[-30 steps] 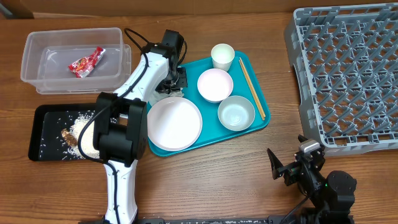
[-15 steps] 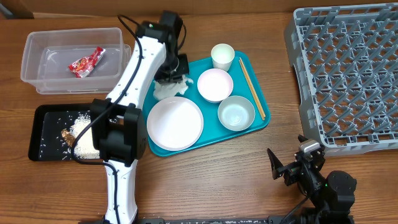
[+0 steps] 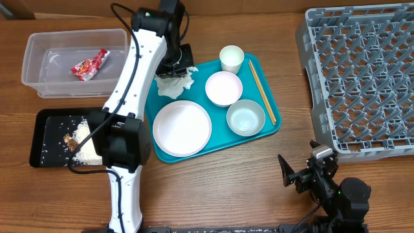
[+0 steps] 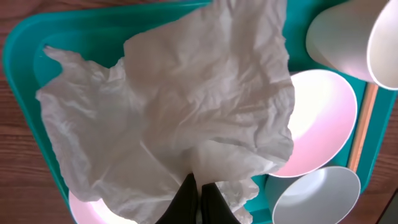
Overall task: Sort waste into correct bins and load items into the dishwasher
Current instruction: 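Carry the tissue left and release it into the clear plastic bin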
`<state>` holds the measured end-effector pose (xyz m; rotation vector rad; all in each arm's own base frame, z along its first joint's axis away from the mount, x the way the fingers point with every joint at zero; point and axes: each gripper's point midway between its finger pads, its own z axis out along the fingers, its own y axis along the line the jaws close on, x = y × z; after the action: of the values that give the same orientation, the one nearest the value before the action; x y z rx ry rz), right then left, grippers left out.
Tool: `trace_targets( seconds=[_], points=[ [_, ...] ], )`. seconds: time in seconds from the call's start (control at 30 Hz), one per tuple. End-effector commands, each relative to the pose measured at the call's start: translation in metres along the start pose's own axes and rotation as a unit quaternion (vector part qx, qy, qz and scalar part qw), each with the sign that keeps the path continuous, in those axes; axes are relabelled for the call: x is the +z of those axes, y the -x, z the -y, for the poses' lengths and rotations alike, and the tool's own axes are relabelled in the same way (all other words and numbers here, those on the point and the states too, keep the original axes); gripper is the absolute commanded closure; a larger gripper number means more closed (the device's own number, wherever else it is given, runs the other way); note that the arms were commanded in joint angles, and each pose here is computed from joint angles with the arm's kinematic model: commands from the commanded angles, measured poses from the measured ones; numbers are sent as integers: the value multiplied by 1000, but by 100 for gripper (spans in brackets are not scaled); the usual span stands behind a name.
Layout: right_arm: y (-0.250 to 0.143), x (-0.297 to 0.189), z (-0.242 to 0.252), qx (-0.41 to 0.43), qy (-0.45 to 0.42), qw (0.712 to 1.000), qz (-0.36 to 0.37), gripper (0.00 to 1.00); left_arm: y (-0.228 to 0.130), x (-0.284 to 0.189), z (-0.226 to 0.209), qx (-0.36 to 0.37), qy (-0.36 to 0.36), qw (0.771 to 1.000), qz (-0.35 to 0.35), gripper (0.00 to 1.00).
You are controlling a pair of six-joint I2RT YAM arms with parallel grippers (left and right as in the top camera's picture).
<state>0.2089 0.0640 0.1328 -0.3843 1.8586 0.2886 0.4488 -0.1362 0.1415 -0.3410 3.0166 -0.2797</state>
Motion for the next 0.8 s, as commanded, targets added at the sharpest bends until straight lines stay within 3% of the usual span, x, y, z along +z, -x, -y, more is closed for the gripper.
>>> trace_targets(
  seconds=[0.0,0.27,0.43,0.77],
  points=[
    [-1,0,-1,-3,1,1000,2,0,20,-23,-11,-32,-21,999,31,96],
    [-1,0,-1,-3,1,1000,2,0,59,-97,-36,-80,-119,984,102,96],
    [-1,0,-1,-3,1,1000,2,0,82,-141,-74,-112,-131,971,166,96],
    [-1,0,-1,-3,1,1000,2,0,98,-132,-195,-206,53,954,210,96]
  ],
)
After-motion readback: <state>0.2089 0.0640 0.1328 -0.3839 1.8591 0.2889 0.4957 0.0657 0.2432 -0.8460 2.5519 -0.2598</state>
